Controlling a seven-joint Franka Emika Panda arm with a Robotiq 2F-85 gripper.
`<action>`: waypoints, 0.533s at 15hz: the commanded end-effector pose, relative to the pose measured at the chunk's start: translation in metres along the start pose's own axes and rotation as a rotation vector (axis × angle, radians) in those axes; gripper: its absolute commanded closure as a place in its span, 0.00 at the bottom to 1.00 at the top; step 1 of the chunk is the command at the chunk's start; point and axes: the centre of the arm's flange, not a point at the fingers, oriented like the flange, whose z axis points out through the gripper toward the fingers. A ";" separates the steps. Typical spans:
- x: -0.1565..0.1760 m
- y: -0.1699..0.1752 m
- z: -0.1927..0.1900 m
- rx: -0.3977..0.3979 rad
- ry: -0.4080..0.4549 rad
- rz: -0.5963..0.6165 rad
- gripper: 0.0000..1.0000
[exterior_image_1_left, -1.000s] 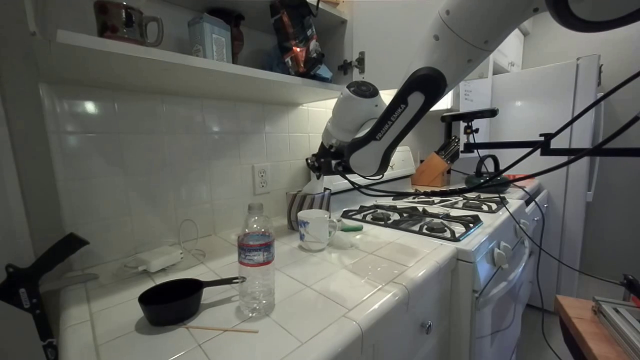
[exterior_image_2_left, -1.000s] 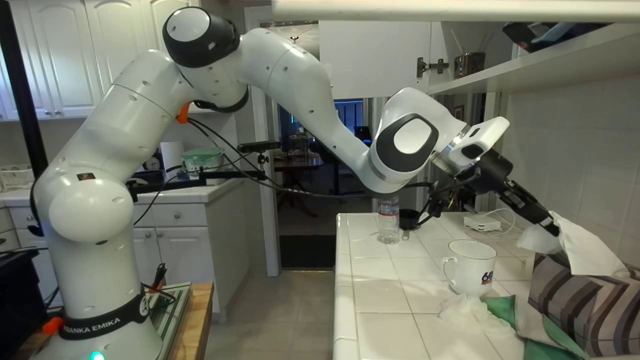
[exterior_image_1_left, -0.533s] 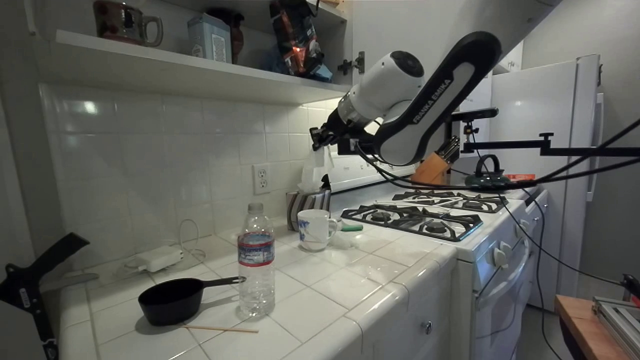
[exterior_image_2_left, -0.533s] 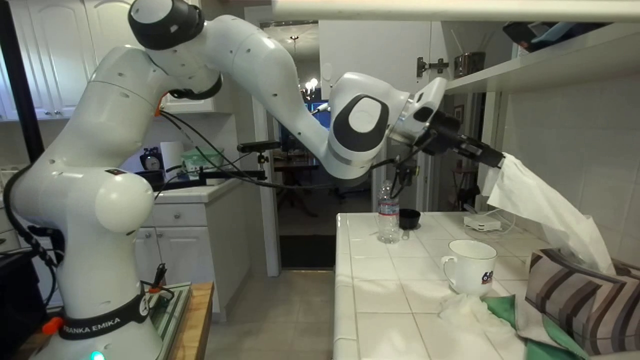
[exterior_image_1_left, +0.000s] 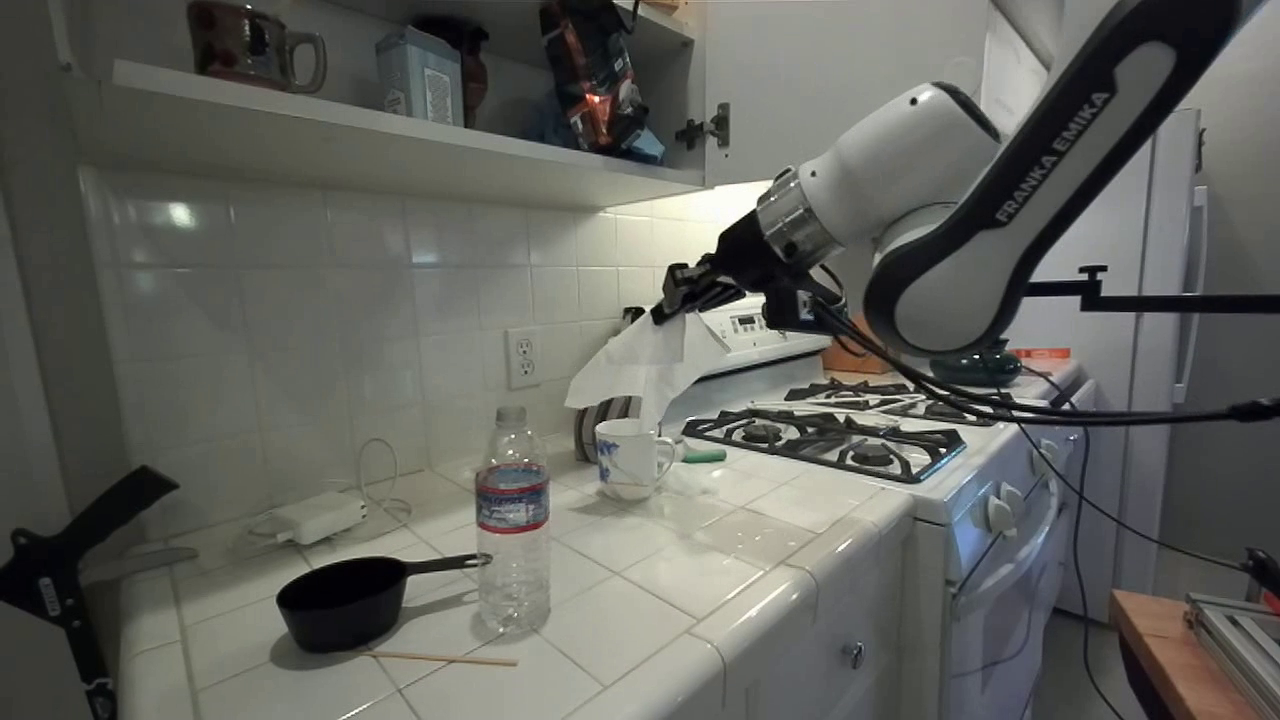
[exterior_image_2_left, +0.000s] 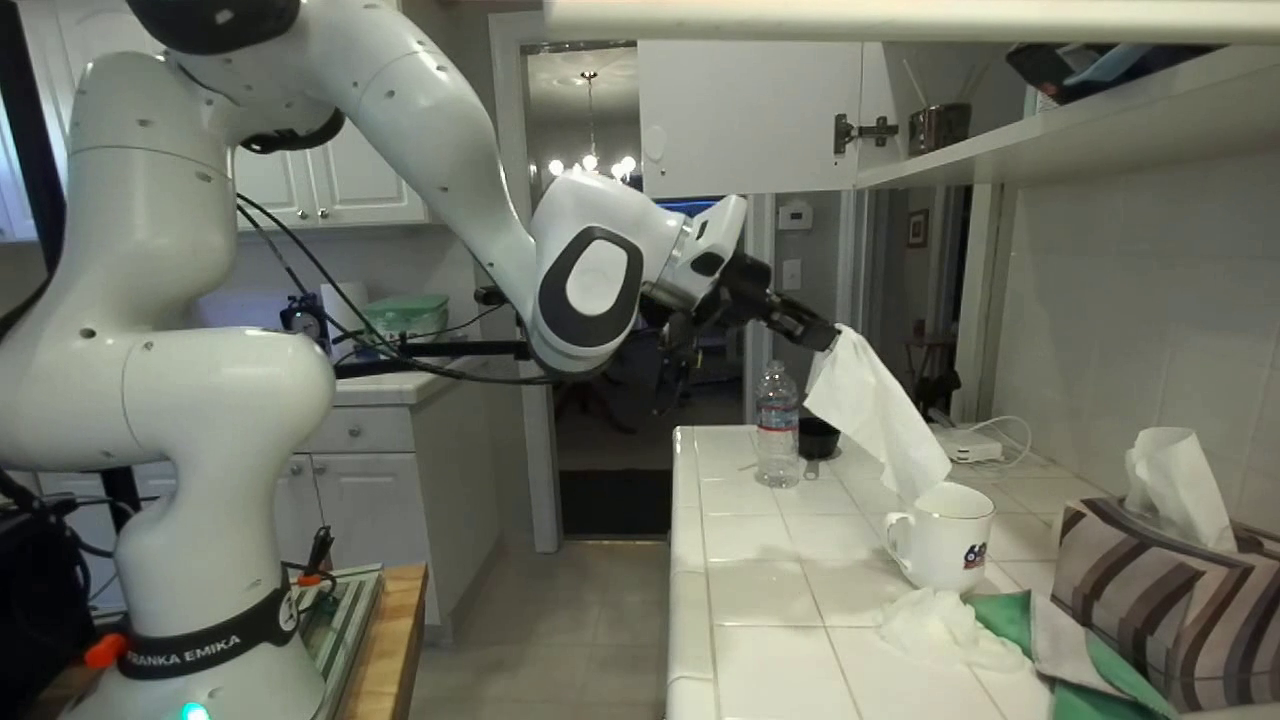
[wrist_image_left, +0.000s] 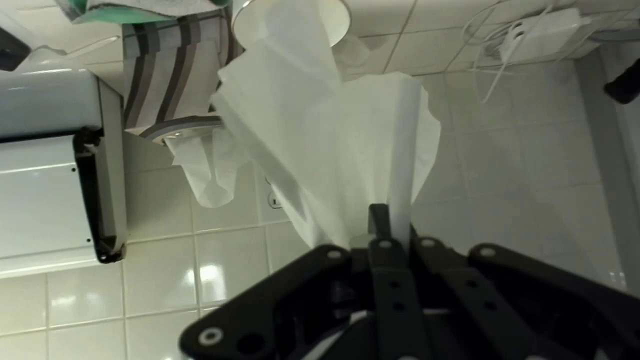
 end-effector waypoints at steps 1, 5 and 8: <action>-0.026 0.016 -0.082 0.190 -0.033 -0.023 1.00; -0.090 0.020 -0.123 0.375 -0.129 0.011 1.00; -0.107 0.025 -0.133 0.431 -0.282 0.029 1.00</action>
